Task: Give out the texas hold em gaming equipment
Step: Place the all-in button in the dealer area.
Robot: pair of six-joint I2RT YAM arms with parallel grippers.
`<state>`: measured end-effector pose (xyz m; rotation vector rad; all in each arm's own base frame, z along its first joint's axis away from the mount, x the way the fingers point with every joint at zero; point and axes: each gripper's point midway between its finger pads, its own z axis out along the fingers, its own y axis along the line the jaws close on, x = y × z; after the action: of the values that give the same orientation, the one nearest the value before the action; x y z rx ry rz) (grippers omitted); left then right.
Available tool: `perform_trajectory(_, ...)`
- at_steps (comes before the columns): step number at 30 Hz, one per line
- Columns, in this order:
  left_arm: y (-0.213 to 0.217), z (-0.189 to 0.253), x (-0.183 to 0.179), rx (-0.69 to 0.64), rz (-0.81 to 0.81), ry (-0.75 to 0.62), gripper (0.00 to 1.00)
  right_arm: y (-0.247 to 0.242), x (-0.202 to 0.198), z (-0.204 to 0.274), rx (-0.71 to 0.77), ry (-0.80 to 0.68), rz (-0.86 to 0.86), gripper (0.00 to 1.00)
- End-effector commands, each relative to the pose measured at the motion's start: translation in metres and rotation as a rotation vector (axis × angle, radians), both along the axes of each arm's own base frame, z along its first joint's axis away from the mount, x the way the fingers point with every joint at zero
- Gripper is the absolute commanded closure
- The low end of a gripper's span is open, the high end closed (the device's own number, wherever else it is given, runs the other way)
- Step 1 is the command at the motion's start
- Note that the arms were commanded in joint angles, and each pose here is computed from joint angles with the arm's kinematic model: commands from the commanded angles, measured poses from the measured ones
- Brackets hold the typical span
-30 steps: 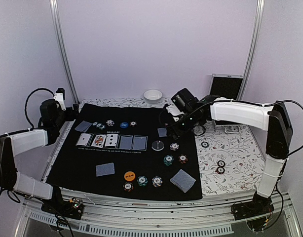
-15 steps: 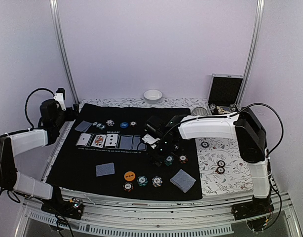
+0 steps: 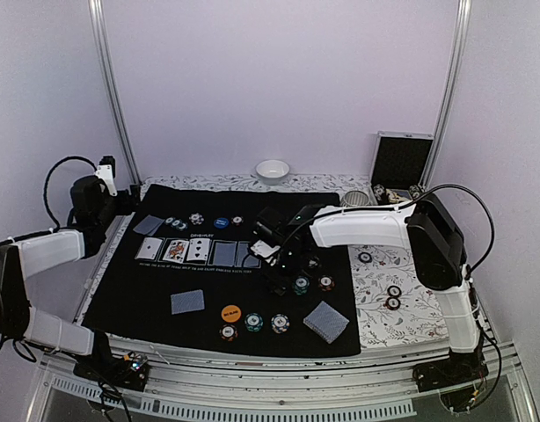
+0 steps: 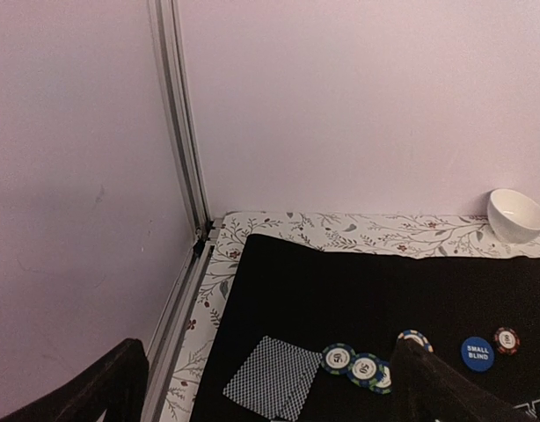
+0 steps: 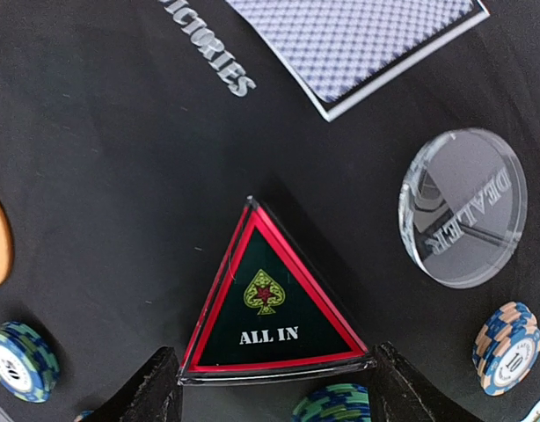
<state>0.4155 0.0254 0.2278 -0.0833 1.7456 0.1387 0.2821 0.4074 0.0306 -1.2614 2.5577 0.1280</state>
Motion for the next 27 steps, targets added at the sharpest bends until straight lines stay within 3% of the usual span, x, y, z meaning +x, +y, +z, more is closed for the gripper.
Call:
perform_trajectory(1, 0.004, 0.021, 0.001, 0.004, 0.004, -0.046, 0.02, -0.012, 0.014, -0.007, -0.036, 0.006, -0.058, 0.54)
perform_trajectory(4, 0.005, 0.022, 0.0, 0.006, 0.005, -0.047, 0.02, -0.011, 0.015, -0.007, -0.031, 0.012, -0.061, 0.5)
perform_trajectory(13, 0.004, 0.022, 0.0, 0.007, 0.004, -0.048, 0.02, -0.005, 0.021, 0.01, 0.004, -0.019, -0.06, 0.0)
perform_trajectory(20, 0.004, 0.021, 0.001, 0.01, 0.005, -0.044, 0.02, 0.009, 0.02, 0.06, 0.124, -0.048, -0.031, 0.01)
perform_trajectory(24, 0.006, 0.019, 0.001, 0.013, 0.012, -0.041, 0.02, 0.009, 0.026, 0.134, 0.274, -0.164, -0.017, 0.01)
perform_trajectory(27, 0.006, 0.019, 0.001, 0.012, 0.014, -0.042, 0.02, -0.028, 0.05, 0.207, 0.419, -0.317, -0.096, 0.01)
